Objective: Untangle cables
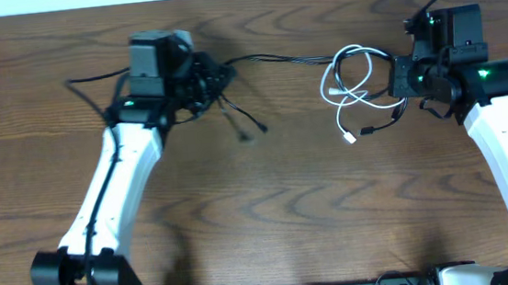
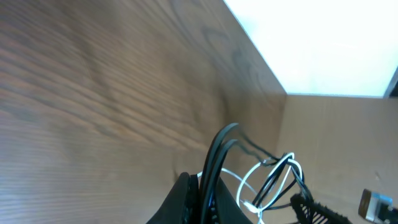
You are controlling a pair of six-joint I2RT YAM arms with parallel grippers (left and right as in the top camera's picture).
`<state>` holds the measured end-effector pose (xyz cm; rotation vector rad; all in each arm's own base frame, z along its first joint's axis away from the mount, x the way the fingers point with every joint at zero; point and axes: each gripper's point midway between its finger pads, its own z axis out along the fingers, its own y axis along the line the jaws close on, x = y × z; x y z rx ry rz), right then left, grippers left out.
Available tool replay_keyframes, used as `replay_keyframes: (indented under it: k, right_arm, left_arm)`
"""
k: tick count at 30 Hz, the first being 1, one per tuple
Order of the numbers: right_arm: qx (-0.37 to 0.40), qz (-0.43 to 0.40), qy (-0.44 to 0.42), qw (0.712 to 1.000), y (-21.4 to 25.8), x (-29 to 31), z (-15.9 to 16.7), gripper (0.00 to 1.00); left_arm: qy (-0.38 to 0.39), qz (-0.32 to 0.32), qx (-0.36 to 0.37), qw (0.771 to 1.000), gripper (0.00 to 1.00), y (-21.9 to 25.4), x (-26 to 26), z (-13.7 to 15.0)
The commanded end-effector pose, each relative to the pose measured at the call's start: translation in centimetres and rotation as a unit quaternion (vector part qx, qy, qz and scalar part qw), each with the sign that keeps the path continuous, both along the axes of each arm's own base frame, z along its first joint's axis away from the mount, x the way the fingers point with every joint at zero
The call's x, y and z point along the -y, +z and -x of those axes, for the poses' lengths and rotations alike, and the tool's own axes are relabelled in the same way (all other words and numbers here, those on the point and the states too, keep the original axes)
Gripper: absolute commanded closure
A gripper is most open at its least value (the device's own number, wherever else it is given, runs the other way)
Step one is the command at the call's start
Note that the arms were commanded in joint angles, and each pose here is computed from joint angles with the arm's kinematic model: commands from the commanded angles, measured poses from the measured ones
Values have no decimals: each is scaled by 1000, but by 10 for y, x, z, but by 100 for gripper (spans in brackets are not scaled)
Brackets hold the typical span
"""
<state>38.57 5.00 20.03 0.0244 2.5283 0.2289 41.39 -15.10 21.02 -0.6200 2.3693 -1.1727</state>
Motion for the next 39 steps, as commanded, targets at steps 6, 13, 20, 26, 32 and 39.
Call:
replay_keyframes:
  k: [6,13,20,26,32,39]
  right_arm:
    - [39,-69,163,983,13,-49,0,99]
    - [56,-128,195,971,27,-72,1,99]
    - [57,-159,203,964,34,-81,3,99]
    - [59,-184,223,955,40,-93,7,99]
    - [67,-222,266,936,52,-110,17,99]
    - [78,-268,309,909,67,-119,27,99]
  left_arm:
    - [-13,-53,2,999,93,-5,-16,14]
    - [-63,-87,13,994,33,-12,3,27]
    - [-77,-101,30,992,7,-10,20,28]
    - [-104,-95,66,988,6,-2,46,27]
    - [-148,-75,82,983,7,-10,82,27]
    - [-214,-23,99,971,7,-25,113,22]
